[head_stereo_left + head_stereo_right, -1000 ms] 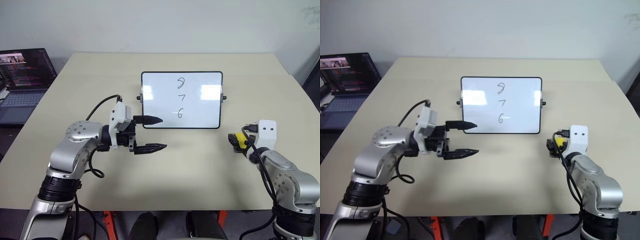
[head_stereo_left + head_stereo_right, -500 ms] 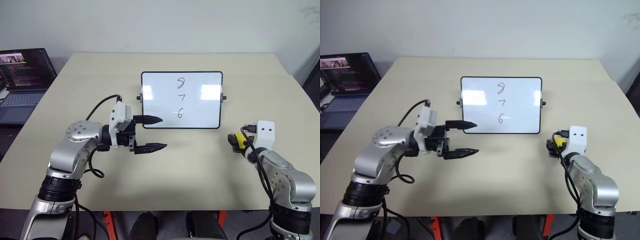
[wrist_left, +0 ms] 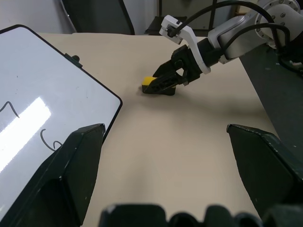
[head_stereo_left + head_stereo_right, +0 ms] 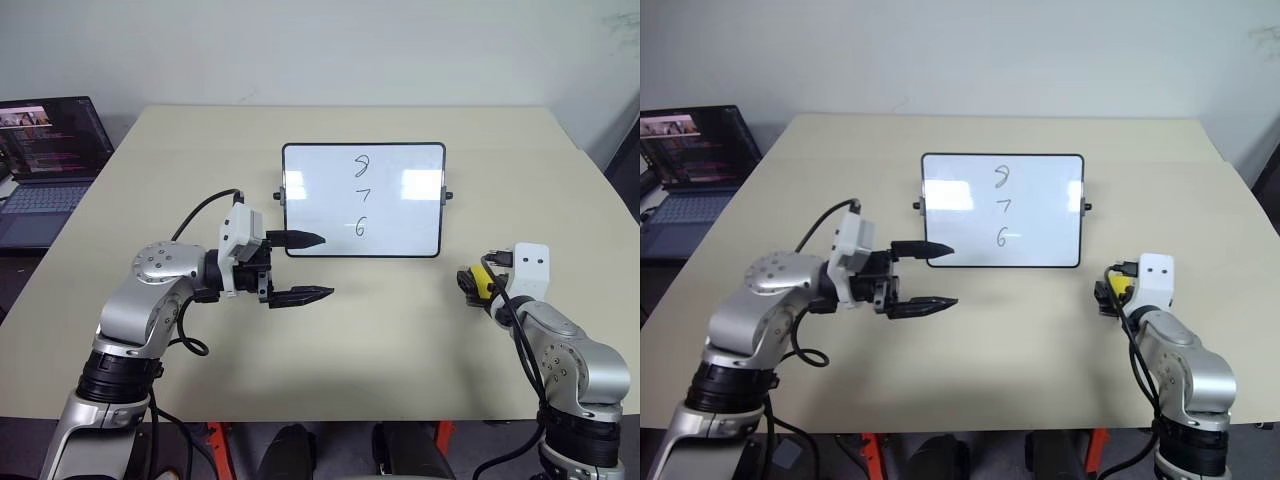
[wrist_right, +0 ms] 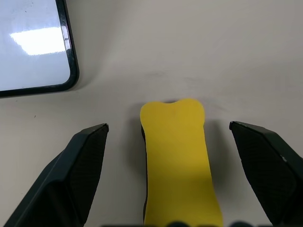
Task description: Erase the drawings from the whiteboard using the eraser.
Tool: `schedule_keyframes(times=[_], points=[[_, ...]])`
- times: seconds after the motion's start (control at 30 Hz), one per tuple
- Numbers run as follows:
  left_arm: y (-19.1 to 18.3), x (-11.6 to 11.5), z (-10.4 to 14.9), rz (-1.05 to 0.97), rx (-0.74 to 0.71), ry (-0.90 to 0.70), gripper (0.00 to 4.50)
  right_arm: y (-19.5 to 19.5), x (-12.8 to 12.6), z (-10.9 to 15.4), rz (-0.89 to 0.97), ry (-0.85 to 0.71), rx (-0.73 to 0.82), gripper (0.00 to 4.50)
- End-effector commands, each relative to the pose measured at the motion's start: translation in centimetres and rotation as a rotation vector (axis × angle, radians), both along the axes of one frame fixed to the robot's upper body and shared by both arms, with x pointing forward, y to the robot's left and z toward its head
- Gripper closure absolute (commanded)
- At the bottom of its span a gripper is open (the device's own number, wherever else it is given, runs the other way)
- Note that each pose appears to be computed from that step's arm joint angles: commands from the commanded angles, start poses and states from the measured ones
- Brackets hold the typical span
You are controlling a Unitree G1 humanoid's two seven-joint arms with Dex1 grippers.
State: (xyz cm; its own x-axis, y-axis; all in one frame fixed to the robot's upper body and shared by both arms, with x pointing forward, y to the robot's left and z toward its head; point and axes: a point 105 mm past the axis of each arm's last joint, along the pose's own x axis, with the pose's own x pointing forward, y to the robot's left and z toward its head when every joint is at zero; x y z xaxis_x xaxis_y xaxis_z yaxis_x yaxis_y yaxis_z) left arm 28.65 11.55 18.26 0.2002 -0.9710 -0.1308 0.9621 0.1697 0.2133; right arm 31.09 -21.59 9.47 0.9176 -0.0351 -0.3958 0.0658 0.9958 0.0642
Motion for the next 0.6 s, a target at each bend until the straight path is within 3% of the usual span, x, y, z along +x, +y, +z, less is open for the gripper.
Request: schedule_keyframes(times=[0.03, 0.33, 0.43, 0.6], points=[[-0.35, -0.42, 1.21, -0.019, -0.004, -0.063, 0.0, -0.35, 0.32, 1.12, -0.012, -0.052, -0.001, 0.02], [-0.39, -0.42, 1.22, -0.021, -0.003, -0.063, 0.0, -0.63, 0.33, 1.18, -0.027, -0.056, -0.004, 0.02], [-0.41, -0.42, 1.21, -0.022, -0.003, -0.063, 0.0, -0.72, 0.3, 1.18, -0.034, -0.058, -0.003, 0.61], [-0.41, -0.42, 1.26, -0.023, -0.004, -0.064, 0.0, -0.79, 0.23, 1.16, -0.037, -0.057, -0.004, 2.42]])
